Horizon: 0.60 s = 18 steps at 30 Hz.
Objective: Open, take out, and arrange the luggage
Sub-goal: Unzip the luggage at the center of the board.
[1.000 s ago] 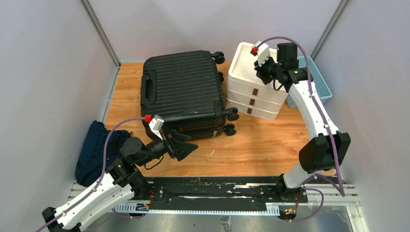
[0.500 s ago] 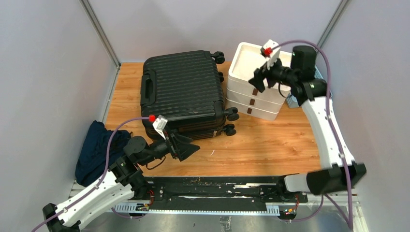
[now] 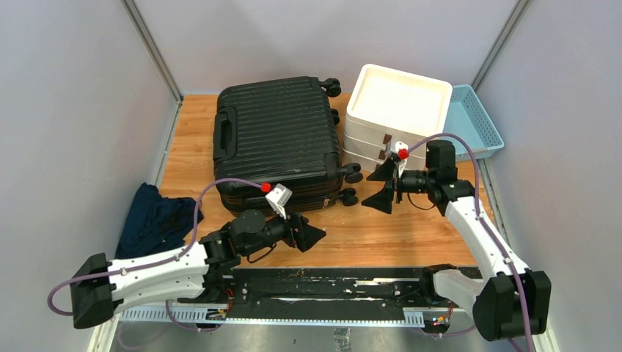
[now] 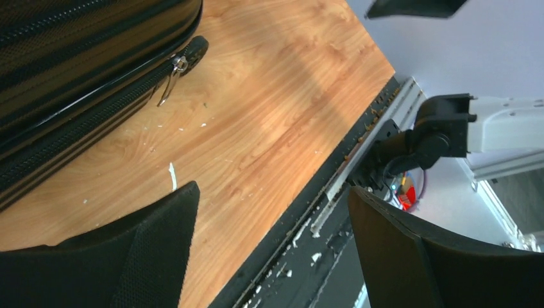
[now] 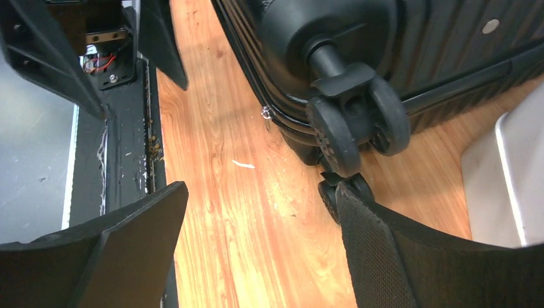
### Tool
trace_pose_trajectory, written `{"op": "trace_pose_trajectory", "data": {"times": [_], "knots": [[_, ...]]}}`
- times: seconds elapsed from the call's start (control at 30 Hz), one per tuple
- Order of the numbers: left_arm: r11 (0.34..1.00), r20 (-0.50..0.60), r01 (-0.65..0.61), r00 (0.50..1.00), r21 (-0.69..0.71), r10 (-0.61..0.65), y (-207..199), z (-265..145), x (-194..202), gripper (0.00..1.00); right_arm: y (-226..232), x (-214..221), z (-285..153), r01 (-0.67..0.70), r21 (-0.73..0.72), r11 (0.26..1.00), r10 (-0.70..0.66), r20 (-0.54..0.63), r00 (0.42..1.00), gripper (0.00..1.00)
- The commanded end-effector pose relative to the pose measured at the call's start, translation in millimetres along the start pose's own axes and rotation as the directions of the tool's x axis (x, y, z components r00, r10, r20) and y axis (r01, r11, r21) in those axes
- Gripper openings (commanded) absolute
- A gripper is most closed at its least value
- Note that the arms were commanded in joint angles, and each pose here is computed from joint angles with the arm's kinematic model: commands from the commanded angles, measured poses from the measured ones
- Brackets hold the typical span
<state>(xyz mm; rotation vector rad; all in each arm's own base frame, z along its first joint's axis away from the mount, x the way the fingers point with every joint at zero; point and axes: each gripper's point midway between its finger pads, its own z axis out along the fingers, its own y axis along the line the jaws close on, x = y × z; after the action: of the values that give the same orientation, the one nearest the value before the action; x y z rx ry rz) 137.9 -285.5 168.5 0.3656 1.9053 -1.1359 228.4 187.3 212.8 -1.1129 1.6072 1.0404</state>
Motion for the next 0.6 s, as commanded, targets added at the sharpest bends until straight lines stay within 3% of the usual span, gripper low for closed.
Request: {"op": "trace_pose_trajectory", "data": {"times": [0.0, 0.13, 0.33, 0.47, 0.57], "knots": [[0.996, 0.138, -0.083, 0.987, 0.017, 0.079, -1, 16, -20, 0.89, 12, -7, -3, 0.203, -0.064, 0.977, -0.199, 0.068, 0.978, 0.91], [0.987, 0.219, -0.159, 0.964, 0.027, 0.149, 0, 24, -28, 0.92, 11, 6, 0, 0.216, -0.072, 0.974, -0.213, 0.057, 0.975, 0.94], [0.99, 0.287, -0.136, 0.95, 0.018, 0.125, 12, 40, -21, 0.93, 17, 11, -1, 0.261, -0.107, 0.96, -0.255, 0.061, 0.965, 0.94], [0.993, 0.317, -0.068, 0.944, -0.093, 0.094, 36, 53, -23, 0.91, 19, 13, 0, 0.275, -0.114, 0.955, -0.269, 0.066, 0.961, 0.95], [0.974, 0.27, 0.007, 0.961, -0.227, 0.056, 56, 70, -17, 0.87, 15, 15, 0, 0.268, -0.105, 0.958, -0.264, 0.052, 0.963, 0.95]]}}
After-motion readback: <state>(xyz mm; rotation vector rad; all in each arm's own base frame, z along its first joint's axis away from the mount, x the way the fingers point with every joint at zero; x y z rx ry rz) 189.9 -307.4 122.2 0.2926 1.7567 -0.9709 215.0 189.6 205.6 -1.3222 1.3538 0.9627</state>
